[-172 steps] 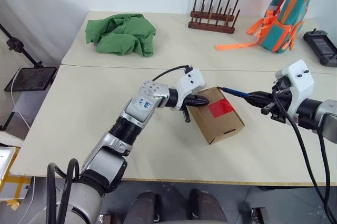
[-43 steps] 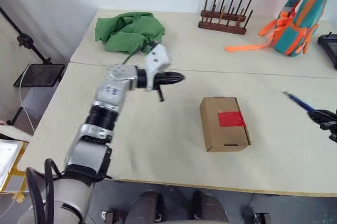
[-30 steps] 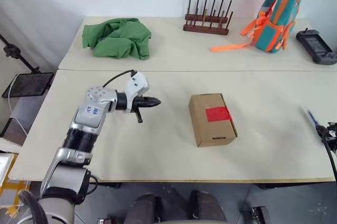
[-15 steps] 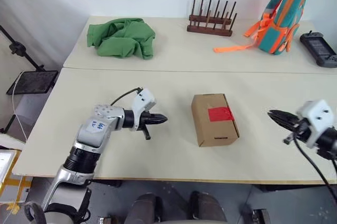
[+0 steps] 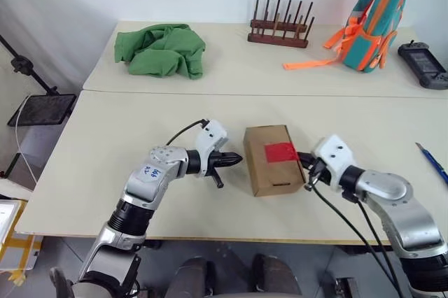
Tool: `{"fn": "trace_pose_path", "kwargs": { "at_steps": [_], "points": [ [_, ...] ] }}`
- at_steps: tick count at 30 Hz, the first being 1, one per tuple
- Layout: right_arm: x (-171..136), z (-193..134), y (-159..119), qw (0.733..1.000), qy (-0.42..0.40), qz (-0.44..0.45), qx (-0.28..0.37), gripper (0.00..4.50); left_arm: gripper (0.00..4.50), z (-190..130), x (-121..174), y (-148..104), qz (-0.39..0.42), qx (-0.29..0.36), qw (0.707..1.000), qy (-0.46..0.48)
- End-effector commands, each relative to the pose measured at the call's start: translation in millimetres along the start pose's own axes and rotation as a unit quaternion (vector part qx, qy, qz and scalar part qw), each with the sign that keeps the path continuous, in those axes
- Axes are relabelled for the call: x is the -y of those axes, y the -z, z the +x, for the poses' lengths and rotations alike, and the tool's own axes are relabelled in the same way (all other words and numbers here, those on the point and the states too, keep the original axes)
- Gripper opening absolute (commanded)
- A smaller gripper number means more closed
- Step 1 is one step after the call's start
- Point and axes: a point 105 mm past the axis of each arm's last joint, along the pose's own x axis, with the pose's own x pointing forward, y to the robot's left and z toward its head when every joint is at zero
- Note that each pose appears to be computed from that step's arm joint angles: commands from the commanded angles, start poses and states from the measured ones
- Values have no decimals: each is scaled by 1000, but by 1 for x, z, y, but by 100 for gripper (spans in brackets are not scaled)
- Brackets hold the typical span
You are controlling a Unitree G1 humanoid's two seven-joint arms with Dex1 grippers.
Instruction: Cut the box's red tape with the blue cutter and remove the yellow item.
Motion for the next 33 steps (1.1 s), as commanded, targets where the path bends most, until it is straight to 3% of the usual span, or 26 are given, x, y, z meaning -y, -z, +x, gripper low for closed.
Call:
{"fn": "trace_pose_path", "kwargs": {
  "at_steps": [1,7,15,18,21,24,30,33],
  "points": [
    [-13,3,-14,1000,-20,1,11,2,0,-10,4,-4,15,6,1000,4],
    [-32,8,-13,999,-36,30,-2,2,0,-30,5,4,8,-17,1000,-12],
    [-12,-12,-9,998,-16,47,-23,2,0,-51,2,1,21,-48,999,1],
    [-3,-28,-18,995,-20,96,-11,58,0,-65,-2,-22,28,-27,999,23],
    [5,-38,-31,987,-29,157,11,158,0,-67,-7,-54,36,35,998,36],
    [17,-33,-41,973,-30,228,25,253,0,-36,-8,-70,79,59,994,50],
    [35,-5,-50,961,3,277,25,447,0,10,-11,-72,115,63,991,41],
    [33,-1,-51,962,-3,271,23,447,0,18,-10,-69,136,53,989,40]
  ]
}}
